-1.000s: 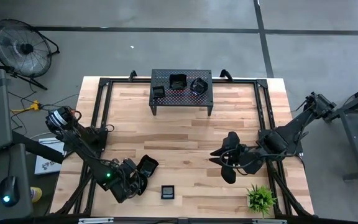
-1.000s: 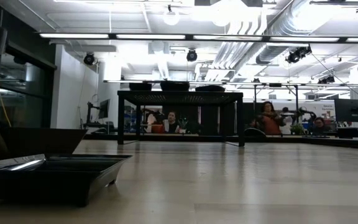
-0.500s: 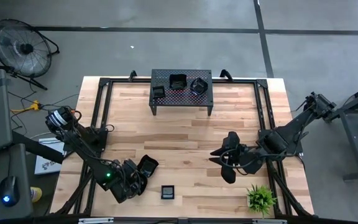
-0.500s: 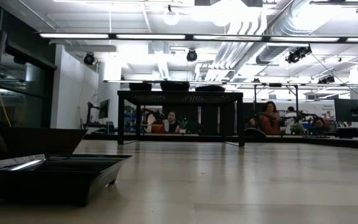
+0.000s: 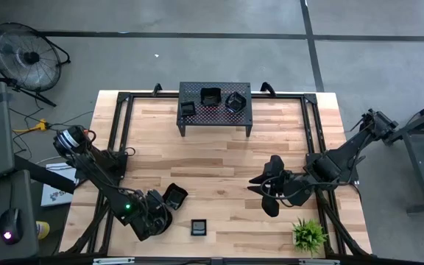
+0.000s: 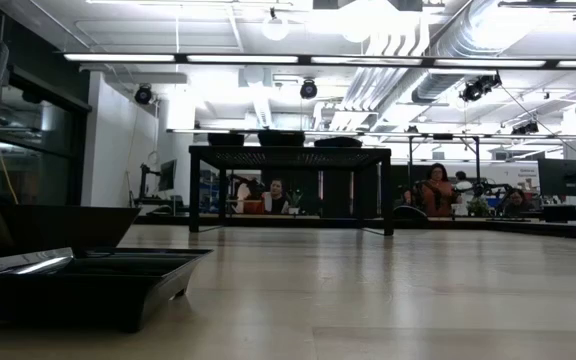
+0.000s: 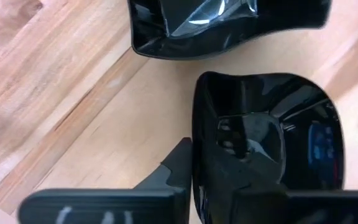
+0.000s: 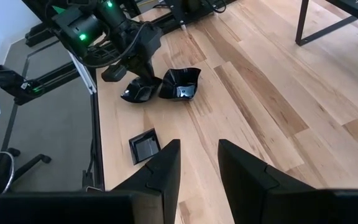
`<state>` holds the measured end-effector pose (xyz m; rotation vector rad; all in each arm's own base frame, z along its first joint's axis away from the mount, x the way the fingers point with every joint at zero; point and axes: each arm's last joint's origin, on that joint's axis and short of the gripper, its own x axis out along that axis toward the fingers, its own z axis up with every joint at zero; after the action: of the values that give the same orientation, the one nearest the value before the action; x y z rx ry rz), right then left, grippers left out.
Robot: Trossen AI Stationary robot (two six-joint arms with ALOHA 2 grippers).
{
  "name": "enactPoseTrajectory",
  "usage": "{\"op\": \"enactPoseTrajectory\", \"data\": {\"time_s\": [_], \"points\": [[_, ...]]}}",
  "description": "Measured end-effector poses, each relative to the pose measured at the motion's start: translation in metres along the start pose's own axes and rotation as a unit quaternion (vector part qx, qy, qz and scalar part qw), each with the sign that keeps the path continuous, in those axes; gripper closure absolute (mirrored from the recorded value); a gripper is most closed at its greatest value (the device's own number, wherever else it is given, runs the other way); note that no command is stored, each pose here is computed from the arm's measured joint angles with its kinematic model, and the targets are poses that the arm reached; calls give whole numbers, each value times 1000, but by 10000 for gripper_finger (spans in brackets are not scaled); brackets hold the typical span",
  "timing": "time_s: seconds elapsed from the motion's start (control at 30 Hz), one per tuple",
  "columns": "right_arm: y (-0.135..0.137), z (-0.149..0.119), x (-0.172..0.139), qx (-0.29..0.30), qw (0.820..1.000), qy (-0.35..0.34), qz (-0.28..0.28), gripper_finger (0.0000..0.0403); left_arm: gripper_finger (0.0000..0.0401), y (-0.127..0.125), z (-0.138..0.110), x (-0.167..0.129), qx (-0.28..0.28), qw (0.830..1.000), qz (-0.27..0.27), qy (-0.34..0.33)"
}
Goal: Pick & Place Mini shaped plates
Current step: Stack the leaf-shaped plate on top of the leaf-shaped plate on the shelf
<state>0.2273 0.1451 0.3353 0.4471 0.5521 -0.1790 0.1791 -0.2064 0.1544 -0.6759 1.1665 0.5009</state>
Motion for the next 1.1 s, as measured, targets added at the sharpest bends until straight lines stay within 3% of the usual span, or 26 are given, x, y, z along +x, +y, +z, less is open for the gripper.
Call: {"op": "enactPoseTrajectory", "data": {"time_s": [0.17, 0.53, 0.8, 1.1], "points": [[0, 0, 0, -1, 1000, -1, -2, 300, 398, 0, 1, -5, 8, 1000, -12, 6], [-1, 0, 0, 0, 1000, -10, -11, 300, 397, -18, 6, -25, 37, 997, -59, -12], [0, 0, 6, 27, 998, -37, -35, 300, 397, -44, 19, -59, 58, 988, -89, -110], [18, -15, 44, 32, 997, -51, -37, 300, 397, -56, 65, -85, 61, 969, -46, -234]]}}
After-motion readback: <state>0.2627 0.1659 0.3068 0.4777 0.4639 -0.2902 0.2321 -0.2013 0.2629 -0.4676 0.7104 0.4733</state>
